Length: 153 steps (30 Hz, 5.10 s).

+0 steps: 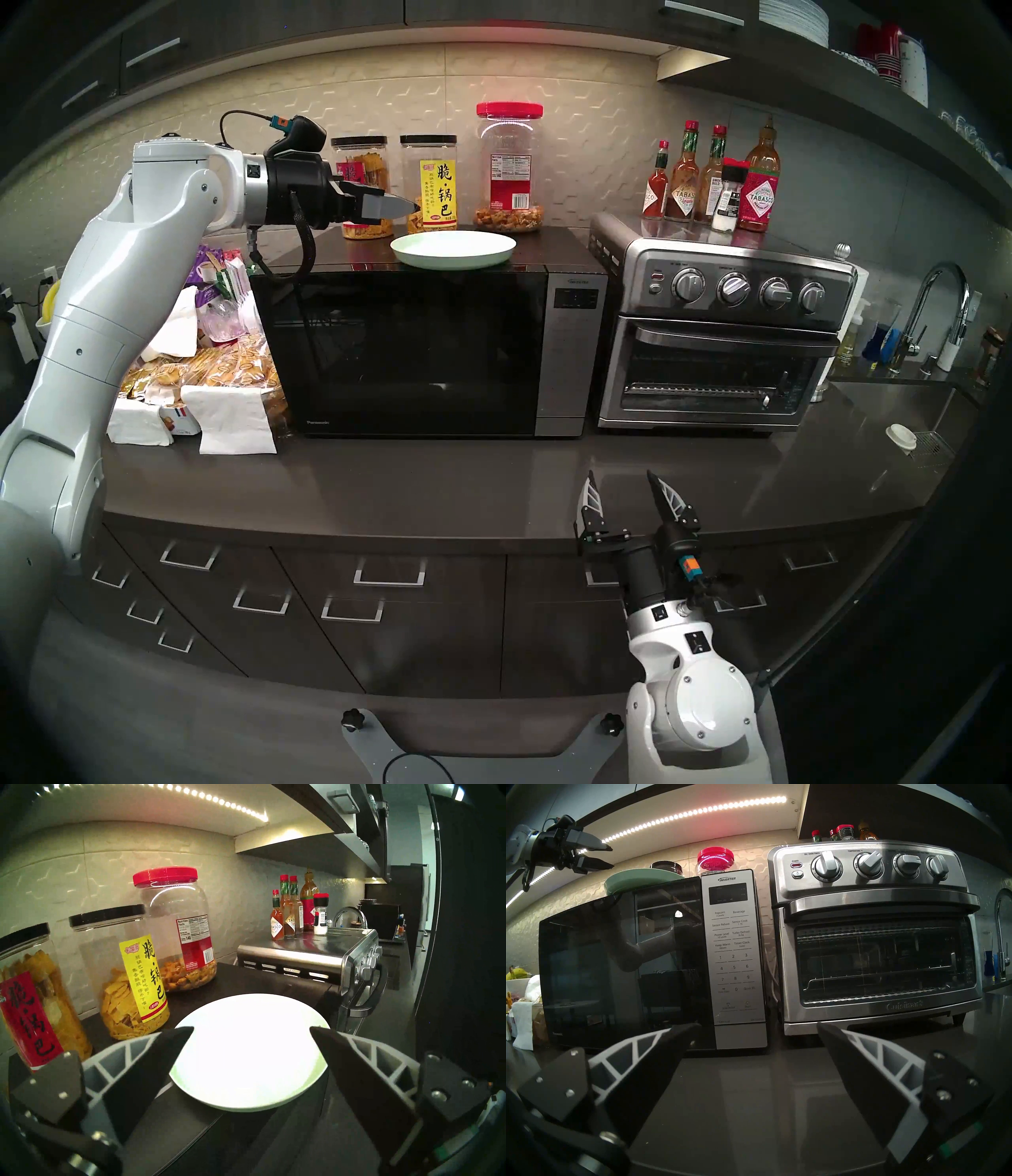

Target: Open the microwave, put the plate inside, and close the door

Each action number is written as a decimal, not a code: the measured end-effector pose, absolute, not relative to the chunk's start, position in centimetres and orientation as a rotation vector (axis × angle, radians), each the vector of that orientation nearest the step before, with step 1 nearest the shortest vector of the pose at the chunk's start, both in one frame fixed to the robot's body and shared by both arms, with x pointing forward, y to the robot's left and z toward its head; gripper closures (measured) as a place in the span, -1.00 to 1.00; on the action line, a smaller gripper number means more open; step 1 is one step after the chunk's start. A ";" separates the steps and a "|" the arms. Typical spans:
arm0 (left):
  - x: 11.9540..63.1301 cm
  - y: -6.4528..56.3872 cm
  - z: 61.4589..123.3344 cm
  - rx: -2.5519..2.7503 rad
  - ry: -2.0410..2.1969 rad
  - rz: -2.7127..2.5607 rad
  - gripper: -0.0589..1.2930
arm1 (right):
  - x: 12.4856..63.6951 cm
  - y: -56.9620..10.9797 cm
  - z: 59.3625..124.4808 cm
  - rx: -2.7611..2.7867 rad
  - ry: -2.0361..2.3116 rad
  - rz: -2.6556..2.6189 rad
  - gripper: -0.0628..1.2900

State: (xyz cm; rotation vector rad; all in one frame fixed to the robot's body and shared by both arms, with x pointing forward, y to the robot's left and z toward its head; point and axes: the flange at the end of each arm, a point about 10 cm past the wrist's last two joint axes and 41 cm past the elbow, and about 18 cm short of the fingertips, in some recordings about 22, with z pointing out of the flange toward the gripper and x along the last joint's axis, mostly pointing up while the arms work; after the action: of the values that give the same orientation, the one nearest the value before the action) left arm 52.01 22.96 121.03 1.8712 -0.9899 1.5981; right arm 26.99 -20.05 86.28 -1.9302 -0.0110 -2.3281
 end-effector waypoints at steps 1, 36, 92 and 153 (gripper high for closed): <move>52.1 22.9 121.0 1.869 -1.004 1.593 -0.91 | 27.0 -20.1 86.3 -1.930 -0.011 -2.328 -0.92; 56.1 21.9 121.6 1.691 -1.327 1.388 -0.91 | 27.0 -20.1 86.3 -1.929 -0.011 -2.329 -0.92; 56.2 19.5 119.1 1.732 -1.402 1.248 -0.91 | 27.0 -20.1 86.4 -1.928 -0.012 -2.330 -0.92; 57.0 19.5 117.7 1.772 -1.404 1.205 -0.73 | 27.0 -20.1 86.4 -1.928 -0.012 -2.330 -0.92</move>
State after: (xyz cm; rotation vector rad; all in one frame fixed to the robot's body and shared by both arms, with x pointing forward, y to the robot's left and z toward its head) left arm 57.03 19.52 117.67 1.7725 -1.4045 1.2054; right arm 26.98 -20.06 86.39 -1.9277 -0.0117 -2.3304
